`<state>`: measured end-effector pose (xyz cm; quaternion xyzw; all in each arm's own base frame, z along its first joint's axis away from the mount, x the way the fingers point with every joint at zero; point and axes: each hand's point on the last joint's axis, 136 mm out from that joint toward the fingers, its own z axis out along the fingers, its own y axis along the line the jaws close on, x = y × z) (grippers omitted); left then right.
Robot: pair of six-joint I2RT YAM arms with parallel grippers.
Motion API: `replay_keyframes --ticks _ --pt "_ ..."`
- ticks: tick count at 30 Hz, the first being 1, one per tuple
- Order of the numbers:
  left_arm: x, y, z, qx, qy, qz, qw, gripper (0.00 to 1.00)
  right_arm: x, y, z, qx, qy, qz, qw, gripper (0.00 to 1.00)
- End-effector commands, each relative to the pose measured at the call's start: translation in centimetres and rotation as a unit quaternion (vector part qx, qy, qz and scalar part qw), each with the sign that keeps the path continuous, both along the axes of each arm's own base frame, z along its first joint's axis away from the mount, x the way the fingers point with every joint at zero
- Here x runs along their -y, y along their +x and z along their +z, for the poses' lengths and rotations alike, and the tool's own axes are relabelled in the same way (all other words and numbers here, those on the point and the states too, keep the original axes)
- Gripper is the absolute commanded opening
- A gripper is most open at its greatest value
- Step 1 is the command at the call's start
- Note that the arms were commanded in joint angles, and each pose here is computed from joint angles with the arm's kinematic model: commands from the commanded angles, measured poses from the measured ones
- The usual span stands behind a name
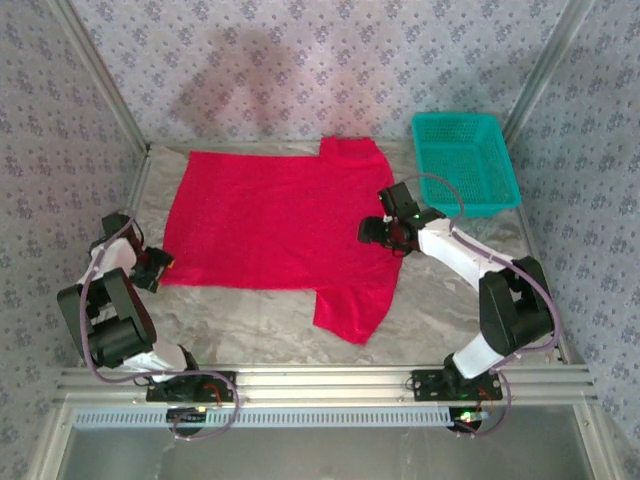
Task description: Fold the inside-out t-shirt
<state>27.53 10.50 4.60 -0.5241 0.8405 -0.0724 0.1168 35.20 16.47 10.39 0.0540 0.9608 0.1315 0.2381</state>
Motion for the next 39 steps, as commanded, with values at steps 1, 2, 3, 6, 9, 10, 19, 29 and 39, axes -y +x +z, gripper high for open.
replay_keyframes --ticks 1,2,3,6,9,10,19,29,39 --pt "-0.6 -1.2 -0.7 -0.026 0.015 0.014 0.999 0.5 0.7 -0.4 0.1 -0.001 -0.009 0.001 1.0 0.78" --pt "-0.6 -1.2 -0.9 -0.025 0.014 0.016 0.999 0.46 0.8 -0.5 0.0 -0.002 -0.009 0.0 1.0 0.78" --pt "-0.5 -1.0 -1.0 -0.022 0.012 0.017 1.0 0.44 0.9 -0.5 0.0 -0.004 -0.009 0.0 1.0 0.78" --pt "-0.3 -0.6 -1.8 -0.019 0.001 0.021 1.0 0.32 1.0 -1.0 0.0 -0.014 -0.007 0.001 1.0 0.78" --pt "0.1 -0.2 -2.8 -0.015 -0.016 0.024 0.999 0.08 1.3 -2.8 -0.5 -0.036 -0.011 0.006 0.999 0.78" --pt "0.2 -0.2 -3.1 -0.014 -0.021 0.026 0.999 0.01 1.4 -3.8 -0.8 -0.049 -0.013 0.005 0.999 0.78" --pt "0.7 1.9 -0.2 0.057 -0.038 0.037 0.997 0.0 0.6 -15.8 -5.2 -0.149 -0.023 0.034 0.988 0.61" --pt "1.2 1.9 6.7 0.14 -0.016 0.03 0.99 0.0 -3.8 -21.2 -8.1 -0.151 0.049 0.028 0.987 0.66" --pt "1.4 0.5 8.4 0.151 0.008 0.014 0.988 0.0 -3.5 -20.4 -8.2 -0.152 -0.029 0.023 0.988 0.01"
